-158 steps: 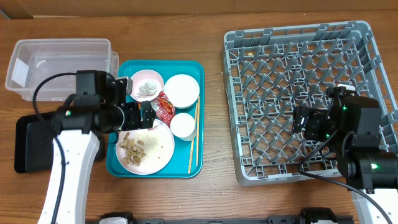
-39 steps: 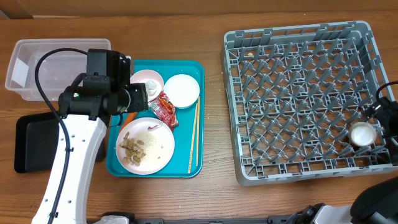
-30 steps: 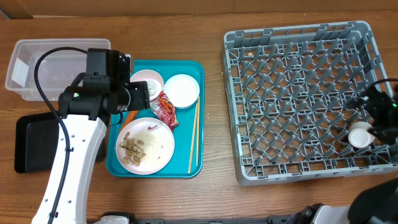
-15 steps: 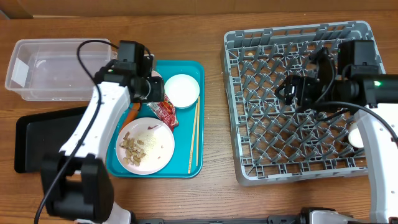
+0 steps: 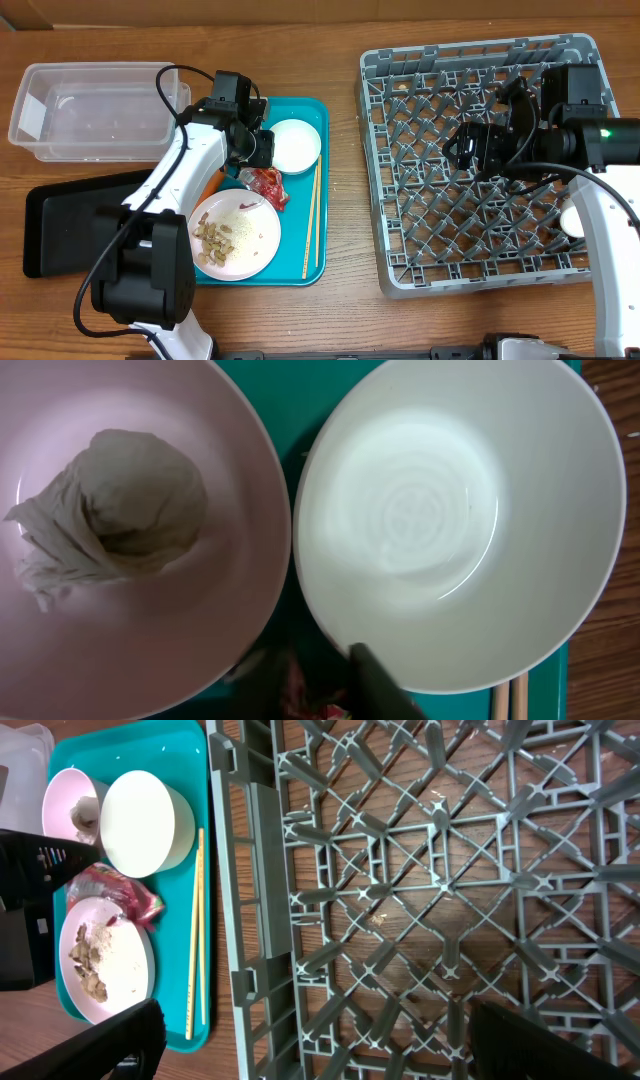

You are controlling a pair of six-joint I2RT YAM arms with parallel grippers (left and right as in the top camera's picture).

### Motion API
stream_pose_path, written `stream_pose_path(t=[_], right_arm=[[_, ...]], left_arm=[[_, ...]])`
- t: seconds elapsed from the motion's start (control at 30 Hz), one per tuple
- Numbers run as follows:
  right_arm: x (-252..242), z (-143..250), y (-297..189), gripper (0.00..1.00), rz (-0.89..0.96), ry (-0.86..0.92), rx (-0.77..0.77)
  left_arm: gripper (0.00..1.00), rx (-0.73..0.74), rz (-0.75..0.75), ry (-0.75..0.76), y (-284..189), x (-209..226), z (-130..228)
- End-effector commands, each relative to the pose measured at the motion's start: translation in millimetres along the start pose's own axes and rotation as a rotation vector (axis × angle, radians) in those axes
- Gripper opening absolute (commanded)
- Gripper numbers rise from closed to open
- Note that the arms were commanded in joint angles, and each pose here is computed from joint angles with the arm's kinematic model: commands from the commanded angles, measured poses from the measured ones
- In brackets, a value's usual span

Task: Sort waste into correct bins and load items into the dishwasher
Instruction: 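Grasp the red snack wrapper with the left gripper and lift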

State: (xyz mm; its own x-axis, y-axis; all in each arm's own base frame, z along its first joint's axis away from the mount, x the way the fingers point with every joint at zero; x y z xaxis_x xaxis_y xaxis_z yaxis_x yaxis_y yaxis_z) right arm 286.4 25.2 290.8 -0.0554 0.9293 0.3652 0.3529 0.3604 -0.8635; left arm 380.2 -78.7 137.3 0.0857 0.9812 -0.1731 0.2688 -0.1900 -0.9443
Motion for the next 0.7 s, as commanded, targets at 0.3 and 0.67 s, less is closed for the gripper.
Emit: stream_pose_path(t=[0.3, 0.67], right_arm=[[-3, 1, -3, 1.00, 0.053, -0.009, 0.003], [-3, 1, -3, 1.00, 0.053, -0.008, 0.006]], left_arm=[[0.04, -0.077, -0.120, 0.019, -74, -2, -26], [0.04, -0.421, -0.425, -0.199, -177, 80, -73]])
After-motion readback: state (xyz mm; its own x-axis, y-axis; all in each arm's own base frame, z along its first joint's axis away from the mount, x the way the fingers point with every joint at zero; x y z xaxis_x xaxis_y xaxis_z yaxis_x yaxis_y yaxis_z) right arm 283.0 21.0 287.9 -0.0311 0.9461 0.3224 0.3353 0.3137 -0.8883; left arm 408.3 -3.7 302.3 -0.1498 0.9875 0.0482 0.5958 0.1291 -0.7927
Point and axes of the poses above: each gripper's point midway between its finger pads, its own y axis out along the fingers, its own x axis along the line the jaws close on, z = x × y, the point moved 8 cm from there along -y, back along the fingers, and after that the axes turned 3 degrees about -y, right-handed, at the moved point
